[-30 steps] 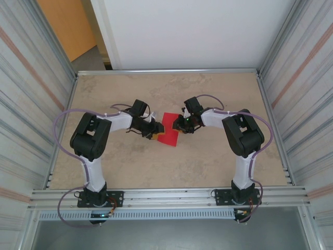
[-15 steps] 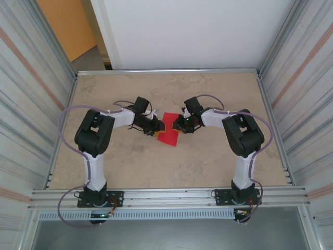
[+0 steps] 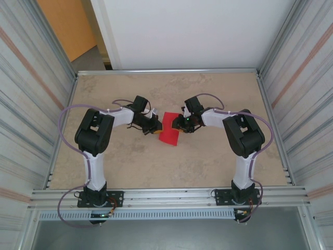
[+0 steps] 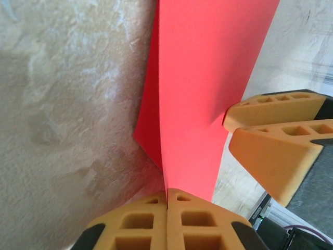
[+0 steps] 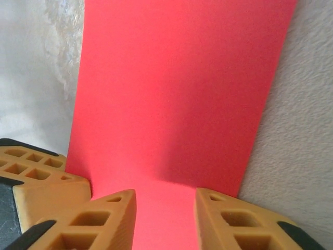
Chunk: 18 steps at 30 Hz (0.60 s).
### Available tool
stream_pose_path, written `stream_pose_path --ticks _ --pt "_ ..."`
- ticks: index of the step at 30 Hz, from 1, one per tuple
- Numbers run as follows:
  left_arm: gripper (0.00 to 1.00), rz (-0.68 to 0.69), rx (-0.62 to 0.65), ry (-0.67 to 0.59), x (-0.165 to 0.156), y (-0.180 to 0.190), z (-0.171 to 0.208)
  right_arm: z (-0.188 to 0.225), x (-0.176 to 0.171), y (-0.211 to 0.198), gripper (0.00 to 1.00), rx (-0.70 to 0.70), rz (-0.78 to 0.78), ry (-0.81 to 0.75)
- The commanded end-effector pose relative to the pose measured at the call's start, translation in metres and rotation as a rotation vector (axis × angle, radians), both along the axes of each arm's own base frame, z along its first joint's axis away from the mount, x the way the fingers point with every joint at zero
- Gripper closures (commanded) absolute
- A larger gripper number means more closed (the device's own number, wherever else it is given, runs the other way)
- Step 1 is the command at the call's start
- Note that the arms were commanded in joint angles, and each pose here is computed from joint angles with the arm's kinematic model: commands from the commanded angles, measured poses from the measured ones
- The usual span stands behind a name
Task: Fold a paper plane with a square sheet of paper (pick it up from the middle)
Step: Third fold the triangle at the center of the table.
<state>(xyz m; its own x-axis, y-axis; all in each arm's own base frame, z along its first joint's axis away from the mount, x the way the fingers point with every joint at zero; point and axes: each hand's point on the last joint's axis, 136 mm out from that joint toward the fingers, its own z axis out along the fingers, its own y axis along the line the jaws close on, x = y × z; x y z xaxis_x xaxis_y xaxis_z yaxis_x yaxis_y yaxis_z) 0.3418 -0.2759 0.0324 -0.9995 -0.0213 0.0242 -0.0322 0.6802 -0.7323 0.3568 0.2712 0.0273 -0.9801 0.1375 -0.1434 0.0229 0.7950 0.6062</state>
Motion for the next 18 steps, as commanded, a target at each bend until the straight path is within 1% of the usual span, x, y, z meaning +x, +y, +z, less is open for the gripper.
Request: stream_pose_path --ticks 1,4,6,9,12,18 --pt "1.00 0.015 -0.005 0.005 0.001 0.001 0.006 0.020 0.000 -0.011 0.57 -0.047 0.033 -0.086" --pt "1.00 0.036 -0.013 0.010 0.000 0.001 0.013 0.043 0.000 -0.014 0.47 -0.095 0.065 -0.203" --pt "1.00 0.051 -0.019 0.020 -0.001 0.000 0.017 0.054 -0.004 -0.017 0.41 -0.171 0.101 -0.285" --pt "1.00 0.068 -0.027 0.038 -0.003 -0.003 0.022 0.060 -0.017 -0.013 0.36 -0.300 0.179 -0.398" --pt "1.00 0.081 -0.039 0.062 -0.005 -0.005 0.024 0.061 -0.032 -0.003 0.36 -0.360 0.252 -0.472" --pt "1.00 0.106 -0.057 0.087 -0.003 -0.007 0.028 0.065 -0.064 0.028 0.38 -0.406 0.379 -0.652"
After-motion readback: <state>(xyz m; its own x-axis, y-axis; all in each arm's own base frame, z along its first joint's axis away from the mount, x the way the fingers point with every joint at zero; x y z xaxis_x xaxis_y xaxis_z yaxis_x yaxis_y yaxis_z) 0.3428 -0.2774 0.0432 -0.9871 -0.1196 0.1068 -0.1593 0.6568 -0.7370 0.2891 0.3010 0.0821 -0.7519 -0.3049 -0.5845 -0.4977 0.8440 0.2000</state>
